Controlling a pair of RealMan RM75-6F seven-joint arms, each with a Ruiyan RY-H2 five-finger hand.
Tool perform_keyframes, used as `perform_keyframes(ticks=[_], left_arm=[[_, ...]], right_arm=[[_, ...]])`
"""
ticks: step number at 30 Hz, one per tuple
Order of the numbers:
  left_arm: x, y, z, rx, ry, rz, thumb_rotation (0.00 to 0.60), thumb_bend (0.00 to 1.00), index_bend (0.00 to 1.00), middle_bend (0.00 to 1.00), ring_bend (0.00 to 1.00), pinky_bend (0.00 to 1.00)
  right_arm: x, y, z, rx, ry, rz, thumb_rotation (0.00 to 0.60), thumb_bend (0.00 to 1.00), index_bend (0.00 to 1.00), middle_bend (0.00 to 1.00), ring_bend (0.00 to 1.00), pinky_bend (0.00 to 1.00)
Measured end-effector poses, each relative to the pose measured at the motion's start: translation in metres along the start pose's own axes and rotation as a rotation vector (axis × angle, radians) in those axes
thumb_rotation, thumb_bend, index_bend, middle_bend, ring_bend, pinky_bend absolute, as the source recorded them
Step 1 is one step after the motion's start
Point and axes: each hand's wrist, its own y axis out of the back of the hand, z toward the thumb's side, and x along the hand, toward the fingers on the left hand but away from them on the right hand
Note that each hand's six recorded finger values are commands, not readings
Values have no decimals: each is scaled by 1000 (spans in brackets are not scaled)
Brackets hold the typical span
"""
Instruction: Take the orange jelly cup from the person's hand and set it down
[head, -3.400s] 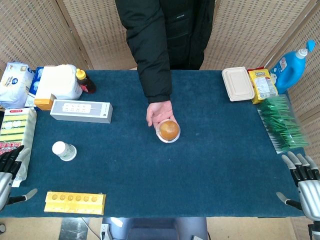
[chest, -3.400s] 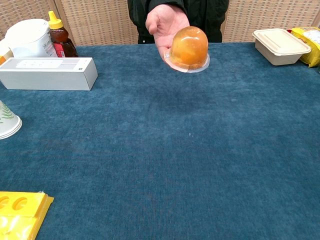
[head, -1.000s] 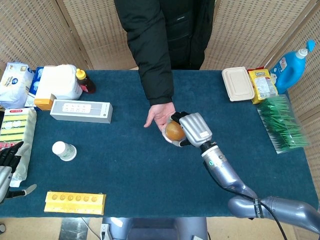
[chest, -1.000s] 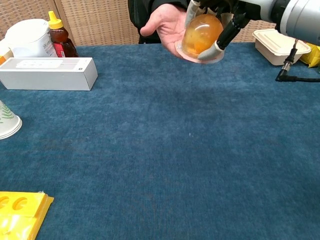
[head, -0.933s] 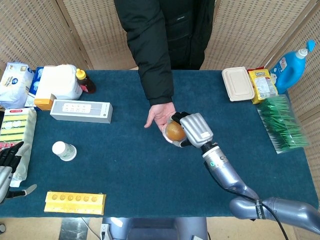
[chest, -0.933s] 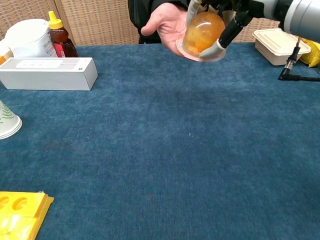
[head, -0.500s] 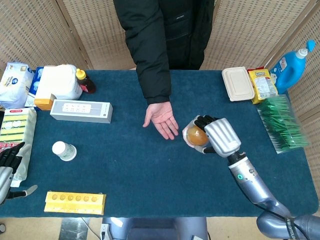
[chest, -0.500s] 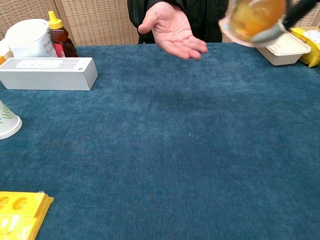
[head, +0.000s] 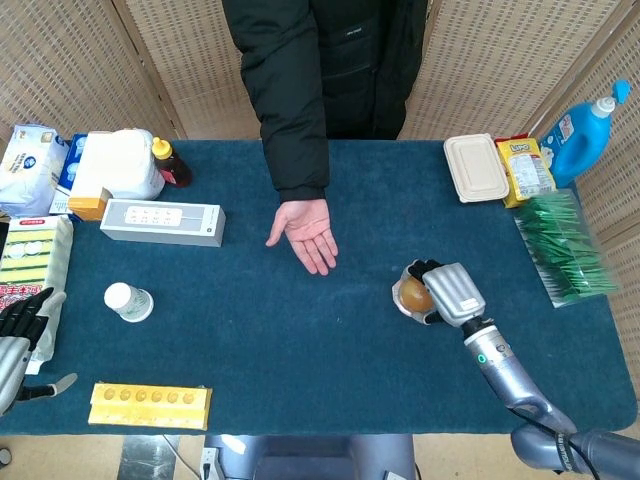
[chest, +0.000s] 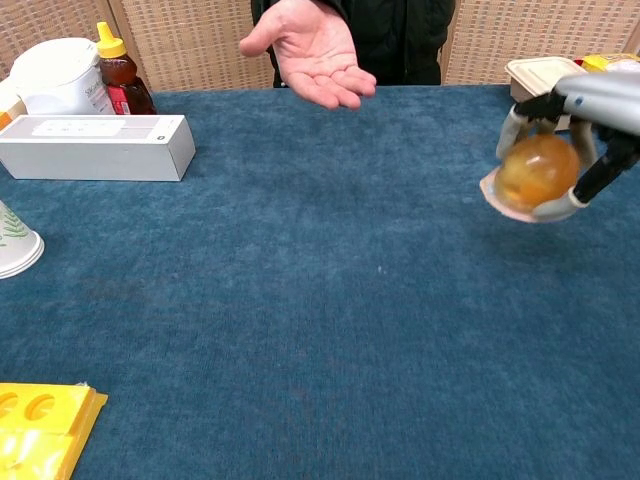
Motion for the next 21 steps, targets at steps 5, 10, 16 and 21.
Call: perform_keyframes(ticks=[5,10,16,21], left_arm=[[3,-2,0,4,5,-8,600,84,0,0,0,39],[5,-3,0,9,11,-14,600,84,0,0,0,38],[6,-3,0,8,16,-14,600,84,0,0,0,39],[5,-3,1,7,9,-14,600,84,0,0,0,39]], right_arm=[[-20,-33,-13,-12,-46,71,600,359,443,424,362,546],[-32,-52,-21,-38,-68,126,600,315,204,243,206,454],[-31,-50,-22,-68,-47,145,600,310,88,136,116,364],[-9,-27,-20,-66,-13,80,600,310,87,134,114,343]])
